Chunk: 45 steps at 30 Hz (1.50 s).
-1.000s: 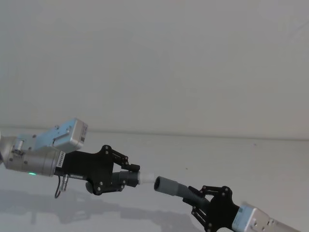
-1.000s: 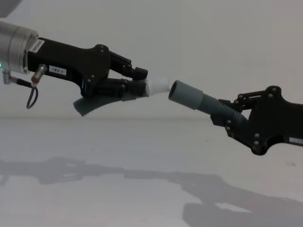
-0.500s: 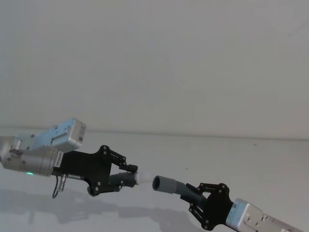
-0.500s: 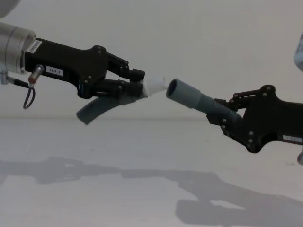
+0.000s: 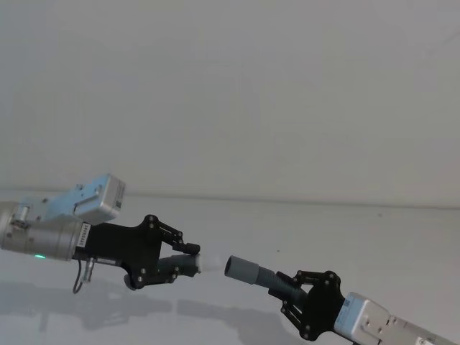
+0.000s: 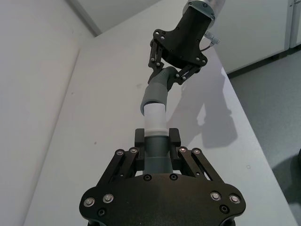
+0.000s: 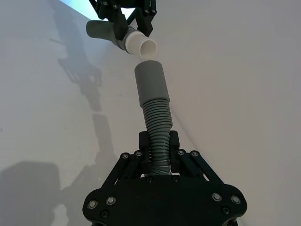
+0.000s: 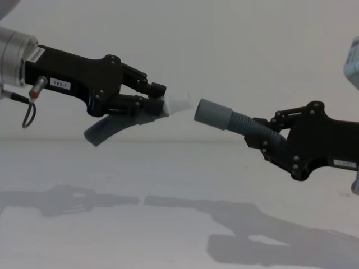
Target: Use both hands to pick up one end of the pipe from the table, align the ends, and insert them.
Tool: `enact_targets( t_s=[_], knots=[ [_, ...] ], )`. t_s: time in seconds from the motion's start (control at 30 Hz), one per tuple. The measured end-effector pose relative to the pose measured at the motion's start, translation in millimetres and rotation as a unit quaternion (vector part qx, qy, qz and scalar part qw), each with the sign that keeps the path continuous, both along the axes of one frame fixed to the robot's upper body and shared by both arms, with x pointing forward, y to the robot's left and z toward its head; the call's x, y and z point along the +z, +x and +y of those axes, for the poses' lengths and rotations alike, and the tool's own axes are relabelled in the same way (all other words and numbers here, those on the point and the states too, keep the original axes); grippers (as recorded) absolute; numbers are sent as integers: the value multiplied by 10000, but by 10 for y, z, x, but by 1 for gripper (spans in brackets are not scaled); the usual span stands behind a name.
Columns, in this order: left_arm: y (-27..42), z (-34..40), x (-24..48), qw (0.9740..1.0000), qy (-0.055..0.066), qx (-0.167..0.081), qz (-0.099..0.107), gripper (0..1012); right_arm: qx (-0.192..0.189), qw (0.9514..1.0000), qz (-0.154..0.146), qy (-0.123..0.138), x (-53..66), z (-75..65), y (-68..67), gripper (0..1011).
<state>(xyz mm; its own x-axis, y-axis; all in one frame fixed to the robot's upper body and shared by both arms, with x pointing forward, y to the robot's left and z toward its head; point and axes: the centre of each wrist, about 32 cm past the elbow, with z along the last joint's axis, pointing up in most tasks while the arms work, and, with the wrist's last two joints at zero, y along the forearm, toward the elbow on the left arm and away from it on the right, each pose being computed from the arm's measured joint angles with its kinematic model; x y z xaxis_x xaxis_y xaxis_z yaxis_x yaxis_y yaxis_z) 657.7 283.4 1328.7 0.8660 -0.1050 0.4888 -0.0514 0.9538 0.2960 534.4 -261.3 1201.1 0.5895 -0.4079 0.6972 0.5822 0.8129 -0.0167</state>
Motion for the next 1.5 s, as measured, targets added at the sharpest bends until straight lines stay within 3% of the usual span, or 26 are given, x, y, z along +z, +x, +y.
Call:
enact_targets(
  t_s=[0.37,0.83,1.5],
  knots=[
    [1,8,43,9999,128,30,25,273,4,10000,-2,-28,3,-12,21,204],
    [71,-29,92,9996,268,-39,75,273,68,10000,-33,-15,-4,-15,34,204],
    [157,-85,105,9993,328,-145,103,273,180,9998,-117,29,-17,0,37,204]
  ],
)
